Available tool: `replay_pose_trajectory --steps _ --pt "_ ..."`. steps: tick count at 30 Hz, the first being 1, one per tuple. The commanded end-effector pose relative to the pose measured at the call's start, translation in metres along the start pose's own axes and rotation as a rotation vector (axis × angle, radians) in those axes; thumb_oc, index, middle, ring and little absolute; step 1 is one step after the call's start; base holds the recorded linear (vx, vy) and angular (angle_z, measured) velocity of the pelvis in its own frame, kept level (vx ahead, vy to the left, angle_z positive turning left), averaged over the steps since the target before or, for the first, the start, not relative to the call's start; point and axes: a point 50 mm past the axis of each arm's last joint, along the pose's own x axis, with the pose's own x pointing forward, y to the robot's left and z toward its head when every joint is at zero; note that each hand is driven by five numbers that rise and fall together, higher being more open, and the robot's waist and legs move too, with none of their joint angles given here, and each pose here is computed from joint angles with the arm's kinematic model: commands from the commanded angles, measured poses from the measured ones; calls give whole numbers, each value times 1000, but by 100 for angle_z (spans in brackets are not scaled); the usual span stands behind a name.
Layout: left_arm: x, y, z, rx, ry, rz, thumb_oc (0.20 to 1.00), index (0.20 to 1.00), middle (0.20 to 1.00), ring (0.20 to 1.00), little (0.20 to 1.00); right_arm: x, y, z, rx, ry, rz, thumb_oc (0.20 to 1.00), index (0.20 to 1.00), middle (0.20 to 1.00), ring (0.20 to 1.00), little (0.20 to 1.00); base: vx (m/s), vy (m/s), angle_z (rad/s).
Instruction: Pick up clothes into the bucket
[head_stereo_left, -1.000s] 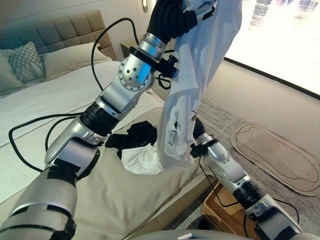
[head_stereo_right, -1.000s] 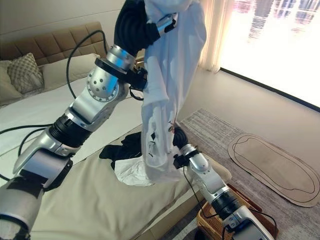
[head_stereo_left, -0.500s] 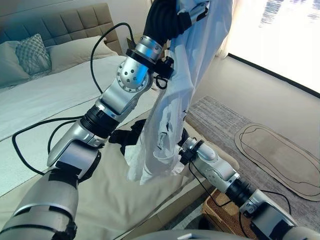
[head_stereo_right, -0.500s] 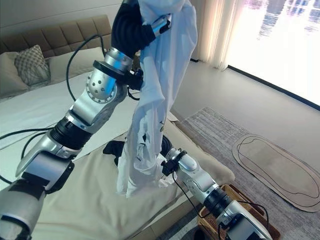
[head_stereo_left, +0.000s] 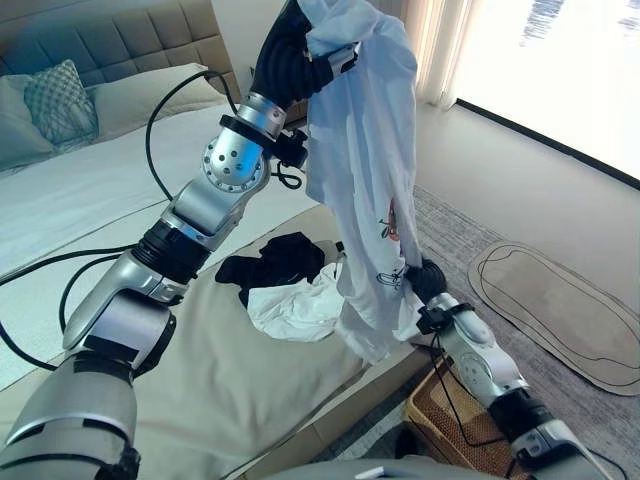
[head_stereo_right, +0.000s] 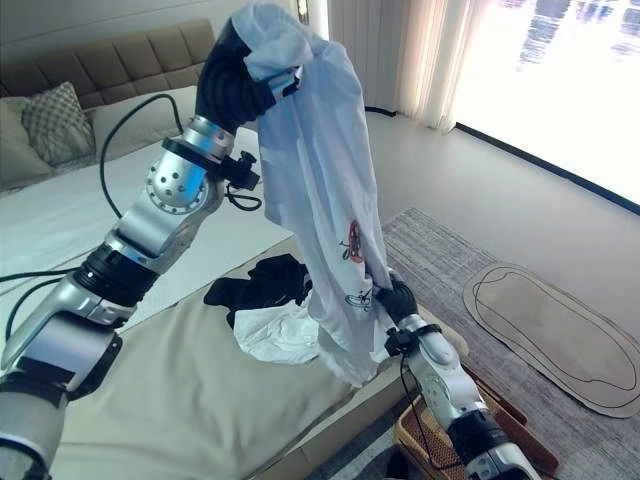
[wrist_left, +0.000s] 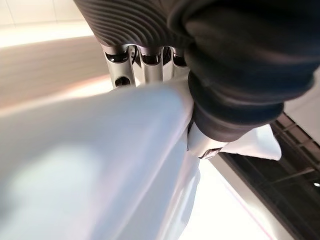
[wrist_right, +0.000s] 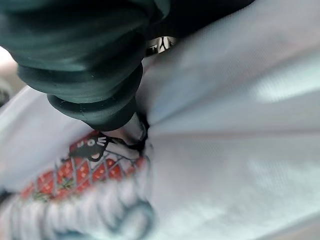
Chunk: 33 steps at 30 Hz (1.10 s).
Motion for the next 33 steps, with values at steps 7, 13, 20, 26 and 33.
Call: replay_pose_trajectory --steps 7,13,20,26,33 --pt "-48 92 -39 313 213 407 200 200 200 200 200 -6 -6 34 228 -275 -83 200 200 200 200 200 3 -2 -3" --pt "-113 65 -102 130 512 477 818 818 818 818 818 -7 -5 46 289 -355 -87 200 200 200 200 200 -4 1 -8" --pt "-173 -21 -147 -187 788 357 1000 1000 1000 1000 1000 -5 -8 68 344 -481 -127 200 200 200 200 200 0 0 0" --pt "-205 -69 -152 -335 890 229 1000 1000 1000 1000 1000 -13 -31 100 376 -659 -262 200 200 200 200 200 1 0 -1" --pt "-234 -88 -142 -493 916 200 1000 1000 1000 1000 1000 -32 -65 147 241 -831 -409 200 200 200 200 200 -1 -1 -7"
